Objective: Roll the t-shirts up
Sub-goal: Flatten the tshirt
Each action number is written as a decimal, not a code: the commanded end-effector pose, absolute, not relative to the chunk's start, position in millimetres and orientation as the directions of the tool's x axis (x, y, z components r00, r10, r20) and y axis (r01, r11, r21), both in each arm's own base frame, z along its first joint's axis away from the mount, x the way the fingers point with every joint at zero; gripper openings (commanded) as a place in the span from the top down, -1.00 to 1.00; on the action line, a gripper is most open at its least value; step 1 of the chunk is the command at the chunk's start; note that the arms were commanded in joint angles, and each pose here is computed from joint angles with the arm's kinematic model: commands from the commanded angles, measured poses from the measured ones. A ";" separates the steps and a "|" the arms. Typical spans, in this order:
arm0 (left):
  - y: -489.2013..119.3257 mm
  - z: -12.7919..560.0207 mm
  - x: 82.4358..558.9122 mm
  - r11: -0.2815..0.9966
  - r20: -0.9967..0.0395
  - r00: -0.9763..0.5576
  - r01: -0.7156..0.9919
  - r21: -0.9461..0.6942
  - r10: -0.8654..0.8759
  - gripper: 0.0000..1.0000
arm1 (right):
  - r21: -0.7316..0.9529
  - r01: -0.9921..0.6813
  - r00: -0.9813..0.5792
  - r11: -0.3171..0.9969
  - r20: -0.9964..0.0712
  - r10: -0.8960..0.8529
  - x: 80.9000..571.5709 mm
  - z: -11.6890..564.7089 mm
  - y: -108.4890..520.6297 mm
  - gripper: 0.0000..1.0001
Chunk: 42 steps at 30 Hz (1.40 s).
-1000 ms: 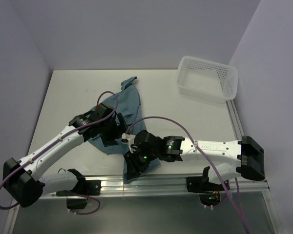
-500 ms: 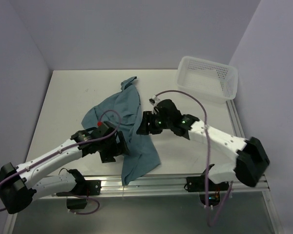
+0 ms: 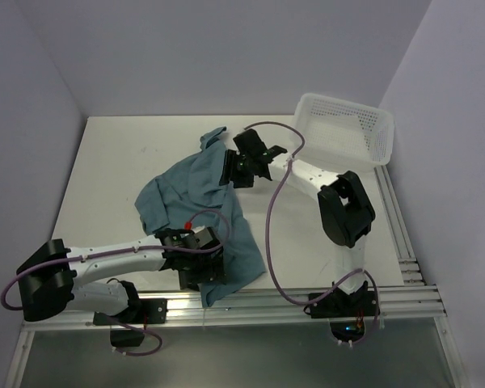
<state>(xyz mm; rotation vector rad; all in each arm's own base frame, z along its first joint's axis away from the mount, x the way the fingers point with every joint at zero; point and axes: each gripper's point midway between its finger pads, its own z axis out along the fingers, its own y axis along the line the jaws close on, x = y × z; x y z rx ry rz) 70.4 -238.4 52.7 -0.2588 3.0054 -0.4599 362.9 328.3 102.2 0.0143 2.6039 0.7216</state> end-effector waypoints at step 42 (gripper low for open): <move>-287.9 61.1 175.1 0.989 -0.327 -0.937 -0.089 -0.119 -0.123 -0.23 | 0.540 -0.036 -0.915 0.841 -0.356 0.190 394.1 79.5 330.5 0.11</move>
